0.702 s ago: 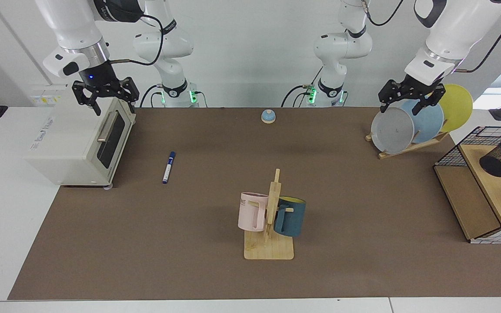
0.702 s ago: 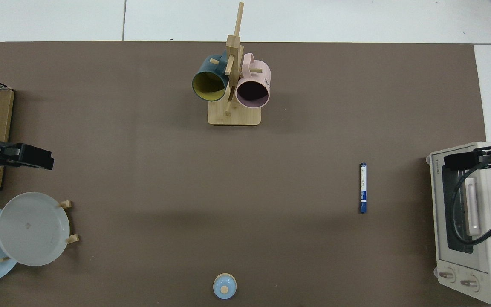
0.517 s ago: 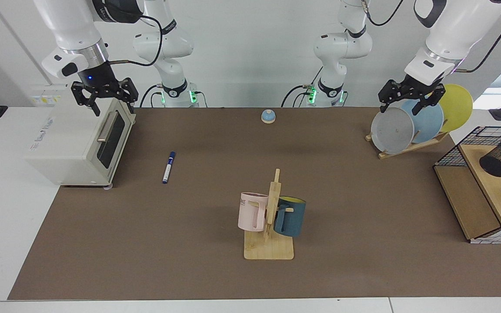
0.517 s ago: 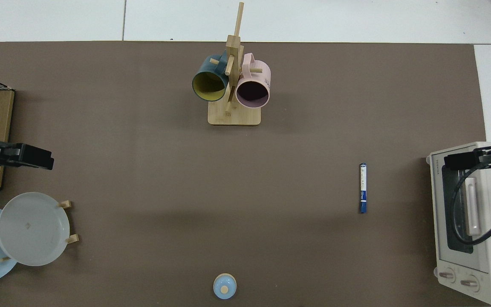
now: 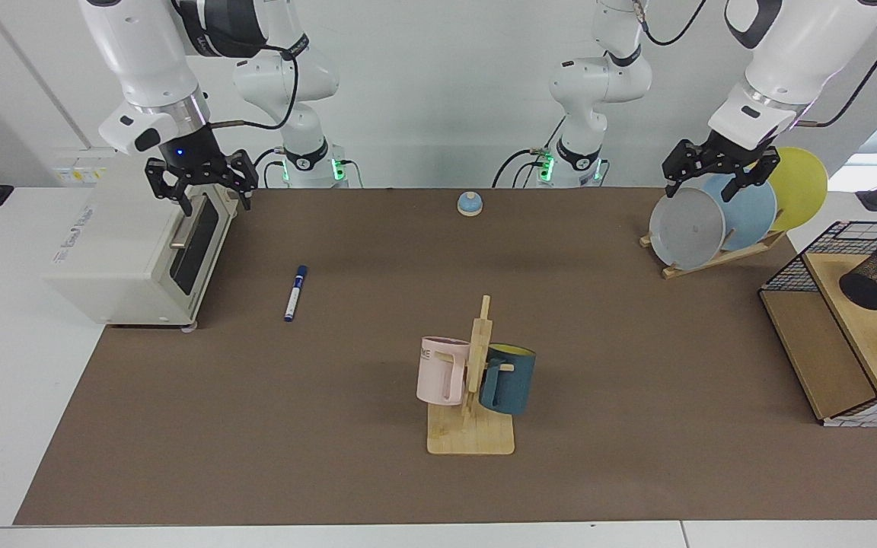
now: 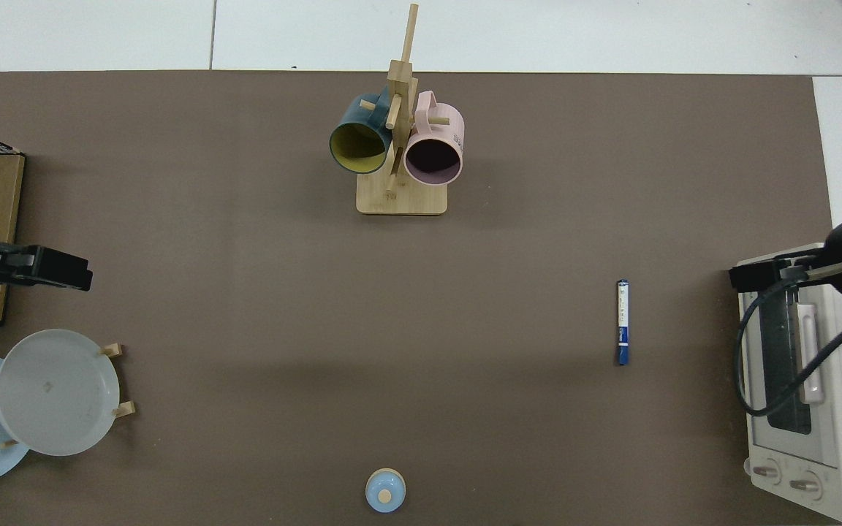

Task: Put markers into pen holder
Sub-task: 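Move the right gripper toward the blue marker on the table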

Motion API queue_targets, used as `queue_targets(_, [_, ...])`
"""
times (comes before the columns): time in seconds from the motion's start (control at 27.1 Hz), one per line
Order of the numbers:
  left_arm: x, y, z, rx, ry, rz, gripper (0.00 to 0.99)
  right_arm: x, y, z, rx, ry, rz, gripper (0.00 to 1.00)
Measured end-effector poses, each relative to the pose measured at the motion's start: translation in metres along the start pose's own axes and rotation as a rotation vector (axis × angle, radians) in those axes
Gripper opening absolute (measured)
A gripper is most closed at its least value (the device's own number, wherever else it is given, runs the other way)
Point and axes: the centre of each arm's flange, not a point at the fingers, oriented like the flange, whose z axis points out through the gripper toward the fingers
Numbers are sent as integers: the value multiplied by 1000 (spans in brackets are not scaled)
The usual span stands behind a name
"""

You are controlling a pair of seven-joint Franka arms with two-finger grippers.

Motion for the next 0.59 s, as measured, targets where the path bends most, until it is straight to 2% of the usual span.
queue_targets(0.26, [0,0,0,0,0,0,991,13,-5,39,-1,-24,5,1000])
queue_targets(0.41, [0,0,0,0,0,0,991,20,-9,87,-2,-56,35,1000])
queue_targets(0.59, [0,0,0,0,0,0,991,27,-24,148,-7,-67,45,1000])
